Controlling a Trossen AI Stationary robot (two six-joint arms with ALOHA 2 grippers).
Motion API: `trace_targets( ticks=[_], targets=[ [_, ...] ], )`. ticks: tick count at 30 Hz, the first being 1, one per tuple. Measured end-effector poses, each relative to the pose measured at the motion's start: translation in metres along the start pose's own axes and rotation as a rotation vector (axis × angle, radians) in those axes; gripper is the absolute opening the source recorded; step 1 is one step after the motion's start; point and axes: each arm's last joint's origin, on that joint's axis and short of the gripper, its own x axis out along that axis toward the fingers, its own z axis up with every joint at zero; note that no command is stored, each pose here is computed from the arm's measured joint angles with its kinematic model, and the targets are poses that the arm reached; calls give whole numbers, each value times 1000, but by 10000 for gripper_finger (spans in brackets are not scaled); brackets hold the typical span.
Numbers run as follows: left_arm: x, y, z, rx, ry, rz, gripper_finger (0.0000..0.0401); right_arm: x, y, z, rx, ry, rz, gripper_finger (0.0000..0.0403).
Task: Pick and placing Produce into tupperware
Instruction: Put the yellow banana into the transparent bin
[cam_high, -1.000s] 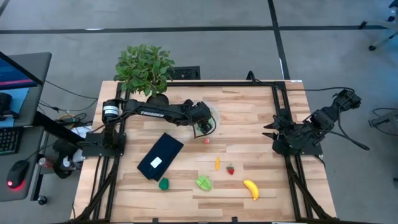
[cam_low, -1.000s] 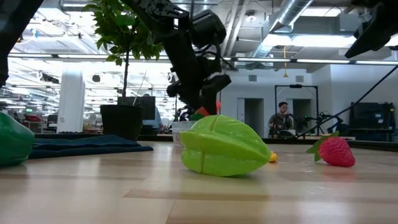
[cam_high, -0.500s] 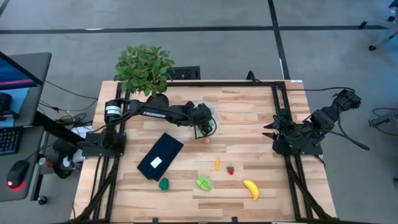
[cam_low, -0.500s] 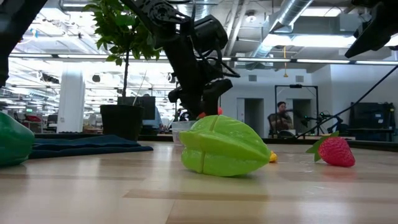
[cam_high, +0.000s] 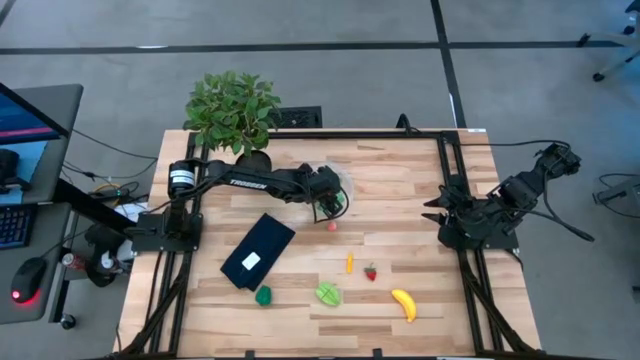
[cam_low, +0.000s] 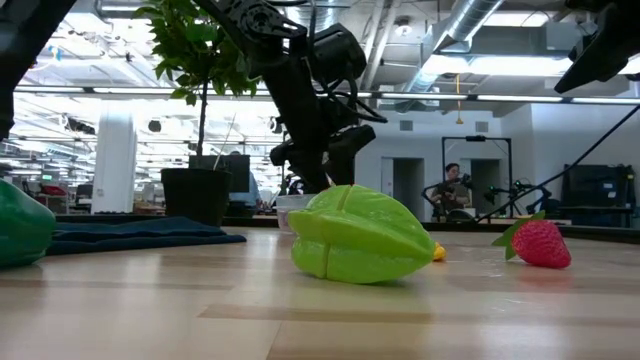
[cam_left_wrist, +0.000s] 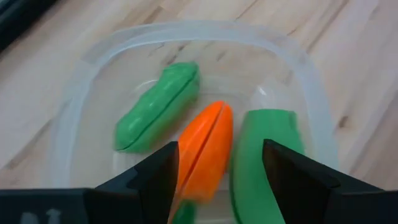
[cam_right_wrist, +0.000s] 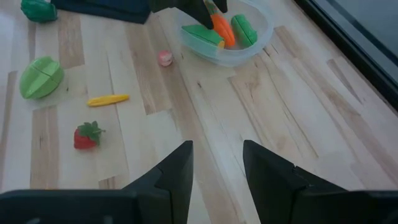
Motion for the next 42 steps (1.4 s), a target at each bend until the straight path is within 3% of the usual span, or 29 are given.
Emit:
trace_targets(
  ticks=[5,10,18,29,33,42],
  targets=[
    [-5,-4,5,-20,-14,-109,229,0,0,0,-3,3,-2,134],
    [-30,-8,17,-25,-51,-255,229,0,0,-1,-4,5,-4,134],
    [-93,-28,17,124,-112,-394,229,0,0,0,2,-1,1,134],
    [-142,-54,-31,380,27,-298,229,10,13,4,83,-82,77,134],
    [-148,-50,-56,435,111,-227,229,28,25,-6,128,-74,182,134],
    [-189,-17,-107,330,16,-166,229,73,59,-23,297,-83,367,134]
  ],
)
